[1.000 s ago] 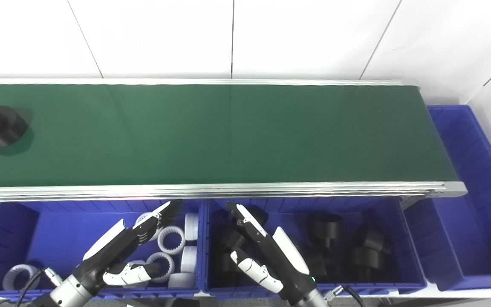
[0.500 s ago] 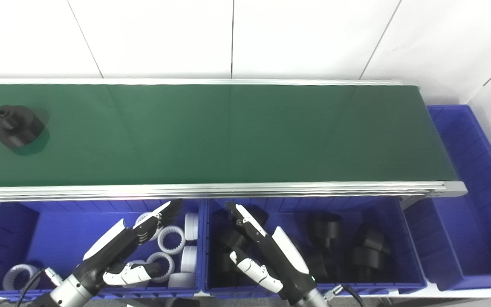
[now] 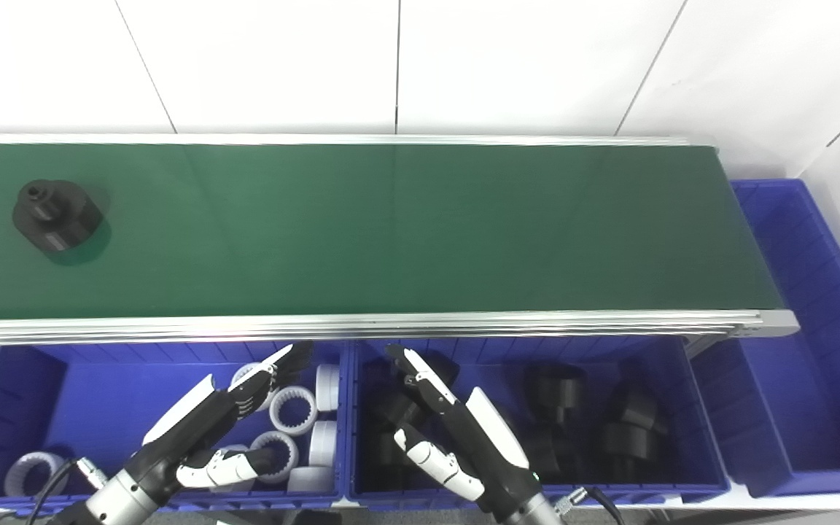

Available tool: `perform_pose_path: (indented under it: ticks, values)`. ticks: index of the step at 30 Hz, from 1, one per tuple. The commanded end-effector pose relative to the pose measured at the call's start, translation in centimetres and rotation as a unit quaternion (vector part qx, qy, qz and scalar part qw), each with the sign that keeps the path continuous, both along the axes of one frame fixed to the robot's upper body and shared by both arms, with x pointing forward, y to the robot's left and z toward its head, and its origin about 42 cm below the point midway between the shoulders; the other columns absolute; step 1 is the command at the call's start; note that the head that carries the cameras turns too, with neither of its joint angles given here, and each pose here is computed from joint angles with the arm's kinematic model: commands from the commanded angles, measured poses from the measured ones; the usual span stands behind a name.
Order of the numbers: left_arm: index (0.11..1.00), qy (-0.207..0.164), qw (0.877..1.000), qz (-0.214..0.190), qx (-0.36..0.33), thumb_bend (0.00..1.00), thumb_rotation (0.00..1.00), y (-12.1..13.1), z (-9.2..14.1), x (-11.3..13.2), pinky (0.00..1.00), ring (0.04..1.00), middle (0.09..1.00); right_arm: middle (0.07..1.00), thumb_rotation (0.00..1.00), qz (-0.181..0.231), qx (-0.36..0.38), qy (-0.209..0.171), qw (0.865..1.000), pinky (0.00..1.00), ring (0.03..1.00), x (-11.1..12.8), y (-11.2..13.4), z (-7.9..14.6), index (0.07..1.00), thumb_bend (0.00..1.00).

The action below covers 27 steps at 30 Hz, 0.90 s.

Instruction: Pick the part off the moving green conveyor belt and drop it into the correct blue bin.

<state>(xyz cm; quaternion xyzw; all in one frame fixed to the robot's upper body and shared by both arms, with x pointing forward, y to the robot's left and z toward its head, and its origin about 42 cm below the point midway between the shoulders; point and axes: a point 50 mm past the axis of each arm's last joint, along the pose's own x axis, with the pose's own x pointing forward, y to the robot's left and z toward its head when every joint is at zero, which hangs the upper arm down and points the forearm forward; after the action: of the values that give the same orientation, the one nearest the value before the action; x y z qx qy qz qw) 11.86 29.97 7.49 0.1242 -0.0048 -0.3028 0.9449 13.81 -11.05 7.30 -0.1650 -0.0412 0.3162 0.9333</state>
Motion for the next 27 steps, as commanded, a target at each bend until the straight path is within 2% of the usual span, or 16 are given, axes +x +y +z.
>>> perform_pose_path:
  ticks: [1,7,10,16,21,27]
  values:
    - [0.971,-0.031,0.999,-0.006,-0.007,0.48,0.73,0.3,1.0,0.2,0.95,0.976,0.986,0.983,0.99,-0.003,0.024,-0.026,0.999,0.90,0.957,0.4,0.5,1.3,0.972,0.43]
    - [0.966,-0.027,1.000,-0.002,-0.009,0.48,0.72,0.0,0.6,0.1,0.94,0.972,0.984,0.986,1.00,-0.001,0.023,-0.025,0.999,0.90,0.959,0.3,0.5,0.9,0.978,0.43]
    - [0.961,-0.016,1.000,0.001,0.002,0.49,0.73,-0.4,-0.3,-0.2,0.90,0.950,0.973,0.984,1.00,-0.001,0.018,-0.020,1.000,0.89,0.954,-0.2,-0.1,-0.1,0.976,0.43]
    - [0.915,0.001,1.000,0.010,0.002,0.52,0.63,-1.0,-1.8,0.0,0.83,0.895,0.931,0.978,0.96,-0.002,0.020,-0.023,1.000,0.86,0.939,-0.3,-0.6,-1.6,0.962,0.41]
    - [0.884,0.001,1.000,0.019,-0.007,0.53,0.61,-1.1,-1.9,0.2,0.78,0.861,0.906,0.962,0.94,-0.003,0.019,-0.026,0.999,0.83,0.925,-0.2,-0.6,-2.1,0.945,0.41]
    - [0.887,-0.001,1.000,0.016,-0.004,0.51,0.60,-1.2,-1.8,0.3,0.78,0.859,0.907,0.953,0.91,-0.003,0.019,-0.030,0.999,0.81,0.913,0.0,-0.6,-2.0,0.933,0.40]
